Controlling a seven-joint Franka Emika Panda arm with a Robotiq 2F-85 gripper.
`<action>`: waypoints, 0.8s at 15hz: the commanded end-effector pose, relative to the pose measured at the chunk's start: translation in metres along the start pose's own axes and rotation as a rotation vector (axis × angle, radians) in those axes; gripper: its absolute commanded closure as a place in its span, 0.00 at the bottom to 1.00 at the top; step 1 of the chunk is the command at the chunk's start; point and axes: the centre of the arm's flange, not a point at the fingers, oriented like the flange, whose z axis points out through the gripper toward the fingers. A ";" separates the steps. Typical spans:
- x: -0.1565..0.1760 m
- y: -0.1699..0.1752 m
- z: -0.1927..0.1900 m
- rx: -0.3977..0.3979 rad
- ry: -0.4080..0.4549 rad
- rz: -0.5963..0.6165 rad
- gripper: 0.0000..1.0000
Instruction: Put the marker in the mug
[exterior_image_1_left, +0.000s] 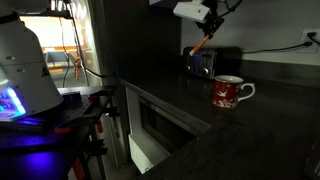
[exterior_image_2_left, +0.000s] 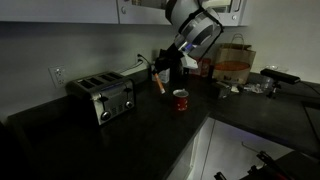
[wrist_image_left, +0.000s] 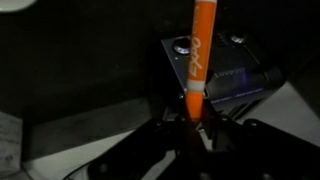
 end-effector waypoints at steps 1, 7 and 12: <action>-0.011 0.018 0.000 -0.027 0.057 -0.128 0.95; -0.018 0.038 -0.007 -0.081 0.245 -0.242 0.95; -0.030 0.064 -0.007 -0.204 0.290 -0.237 0.95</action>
